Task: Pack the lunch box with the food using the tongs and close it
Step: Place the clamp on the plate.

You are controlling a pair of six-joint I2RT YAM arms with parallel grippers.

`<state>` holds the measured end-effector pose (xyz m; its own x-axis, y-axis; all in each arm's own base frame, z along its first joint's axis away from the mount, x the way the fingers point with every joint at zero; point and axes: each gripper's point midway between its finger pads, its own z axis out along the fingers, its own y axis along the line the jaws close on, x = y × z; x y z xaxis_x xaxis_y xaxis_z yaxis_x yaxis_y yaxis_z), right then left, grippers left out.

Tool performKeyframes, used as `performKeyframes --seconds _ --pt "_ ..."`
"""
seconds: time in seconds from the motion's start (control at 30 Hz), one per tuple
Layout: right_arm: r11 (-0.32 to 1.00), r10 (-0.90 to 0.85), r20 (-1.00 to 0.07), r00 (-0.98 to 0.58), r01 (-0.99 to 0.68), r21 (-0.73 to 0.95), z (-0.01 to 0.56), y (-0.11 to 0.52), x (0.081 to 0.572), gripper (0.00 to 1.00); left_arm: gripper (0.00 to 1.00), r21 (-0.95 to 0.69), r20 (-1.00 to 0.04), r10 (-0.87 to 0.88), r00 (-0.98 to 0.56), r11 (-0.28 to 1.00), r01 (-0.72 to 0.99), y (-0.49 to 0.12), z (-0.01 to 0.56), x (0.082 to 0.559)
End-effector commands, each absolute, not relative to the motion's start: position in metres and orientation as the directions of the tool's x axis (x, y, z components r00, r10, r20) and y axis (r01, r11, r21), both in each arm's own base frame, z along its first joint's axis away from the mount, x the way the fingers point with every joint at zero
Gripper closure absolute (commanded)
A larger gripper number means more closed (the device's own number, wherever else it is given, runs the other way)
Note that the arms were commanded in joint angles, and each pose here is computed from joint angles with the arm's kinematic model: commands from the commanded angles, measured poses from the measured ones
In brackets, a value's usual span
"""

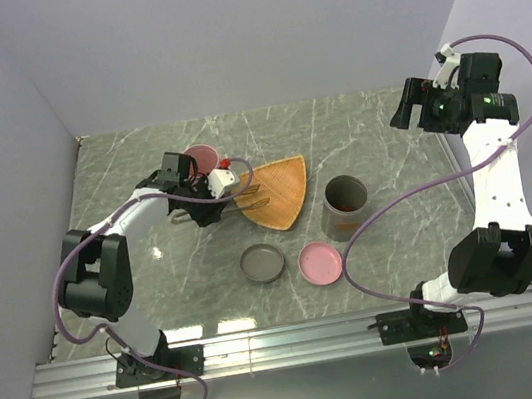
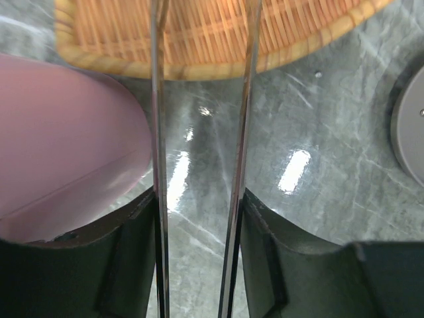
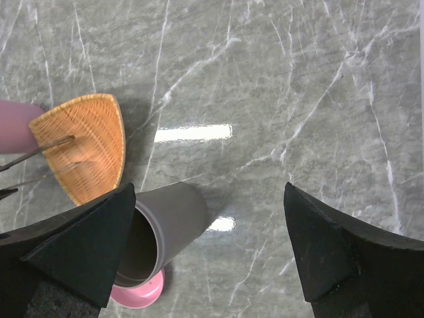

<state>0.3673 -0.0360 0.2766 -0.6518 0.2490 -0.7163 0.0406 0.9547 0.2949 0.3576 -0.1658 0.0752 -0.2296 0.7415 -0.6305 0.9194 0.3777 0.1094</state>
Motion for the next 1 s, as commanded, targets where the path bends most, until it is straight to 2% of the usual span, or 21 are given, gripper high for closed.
performKeyframes --seconds 0.0,0.27,0.3,0.67,0.7,0.97 --pt "0.961 0.235 -0.737 -0.634 0.038 0.274 0.284 -0.041 0.369 0.0 0.47 0.141 -0.63 0.756 -0.177 0.336 0.931 -0.168 0.069 0.36" --pt "0.959 0.237 -0.732 -0.639 0.035 0.28 0.282 -0.039 0.37 0.0 0.43 0.13 -0.557 0.802 -0.214 0.339 0.932 -0.155 0.047 0.355" --pt "0.959 0.238 -0.732 -0.639 0.036 0.281 0.282 -0.039 0.37 0.0 0.32 0.131 -0.546 0.808 -0.221 0.343 0.93 -0.153 0.046 0.356" --pt "0.961 0.233 -0.735 -0.637 0.034 0.275 0.283 -0.04 0.368 0.0 0.26 0.117 -0.511 0.82 -0.258 0.364 0.924 -0.149 0.044 0.358" --pt "0.961 0.232 -0.735 -0.637 0.032 0.276 0.283 -0.038 0.368 0.0 0.1 0.121 -0.51 0.823 -0.251 0.357 0.926 -0.15 0.046 0.357" --pt "0.96 0.234 -0.735 -0.637 0.03 0.28 0.283 -0.038 0.368 0.0 0.05 0.16 -0.544 0.806 -0.232 0.371 0.915 -0.154 0.078 0.364"
